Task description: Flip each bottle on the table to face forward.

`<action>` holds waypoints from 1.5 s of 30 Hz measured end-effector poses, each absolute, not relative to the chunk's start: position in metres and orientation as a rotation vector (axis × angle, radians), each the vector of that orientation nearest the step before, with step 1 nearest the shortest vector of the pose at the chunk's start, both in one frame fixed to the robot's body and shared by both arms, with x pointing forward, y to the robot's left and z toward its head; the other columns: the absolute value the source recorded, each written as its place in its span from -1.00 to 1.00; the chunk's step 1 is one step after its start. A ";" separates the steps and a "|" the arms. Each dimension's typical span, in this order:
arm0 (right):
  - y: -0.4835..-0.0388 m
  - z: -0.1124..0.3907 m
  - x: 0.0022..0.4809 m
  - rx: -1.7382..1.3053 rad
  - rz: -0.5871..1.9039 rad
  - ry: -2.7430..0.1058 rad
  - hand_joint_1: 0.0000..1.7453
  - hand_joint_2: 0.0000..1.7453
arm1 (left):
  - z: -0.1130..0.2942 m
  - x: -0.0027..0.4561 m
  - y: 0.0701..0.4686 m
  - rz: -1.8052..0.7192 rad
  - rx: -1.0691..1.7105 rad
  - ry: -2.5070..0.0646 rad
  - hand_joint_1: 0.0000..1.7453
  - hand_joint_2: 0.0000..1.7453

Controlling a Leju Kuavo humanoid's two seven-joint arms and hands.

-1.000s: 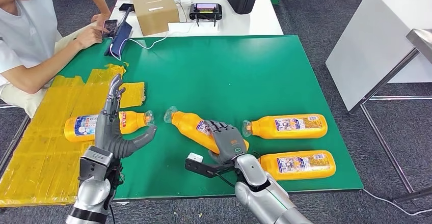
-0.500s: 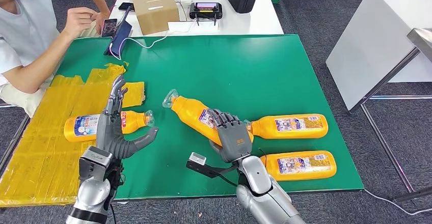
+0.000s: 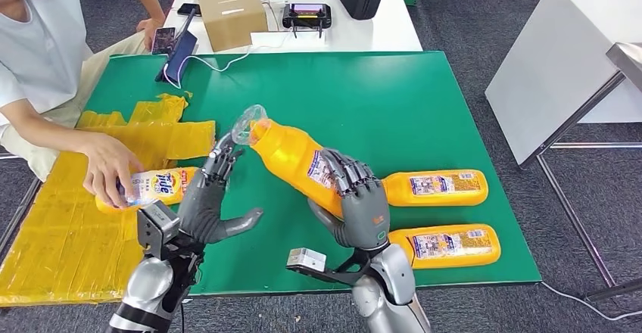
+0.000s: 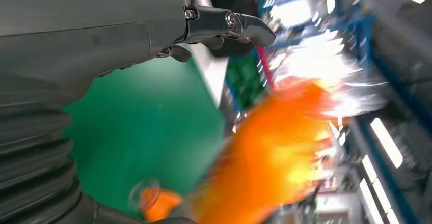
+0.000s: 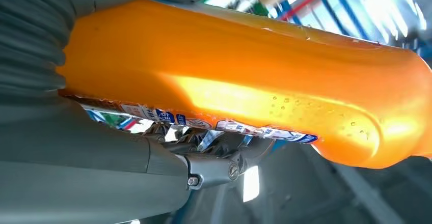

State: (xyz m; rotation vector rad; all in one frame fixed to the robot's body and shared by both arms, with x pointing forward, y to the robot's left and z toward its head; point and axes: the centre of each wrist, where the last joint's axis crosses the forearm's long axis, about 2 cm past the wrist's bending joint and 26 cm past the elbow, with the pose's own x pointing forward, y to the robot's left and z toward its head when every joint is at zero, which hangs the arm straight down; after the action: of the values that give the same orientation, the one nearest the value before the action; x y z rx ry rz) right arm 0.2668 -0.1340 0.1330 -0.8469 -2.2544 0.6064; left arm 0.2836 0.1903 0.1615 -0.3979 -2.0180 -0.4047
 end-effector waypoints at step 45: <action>-0.056 0.112 0.254 -0.552 0.948 -2.210 1.00 1.00 | 0.150 0.292 0.183 -0.322 -0.708 -1.888 1.00 1.00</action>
State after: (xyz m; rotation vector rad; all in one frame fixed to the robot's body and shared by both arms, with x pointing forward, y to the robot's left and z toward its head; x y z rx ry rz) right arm 0.2544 -0.0559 0.1117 -0.5516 -2.2104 0.9476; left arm 0.2920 0.1825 0.1498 -0.7083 -1.8882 -0.3222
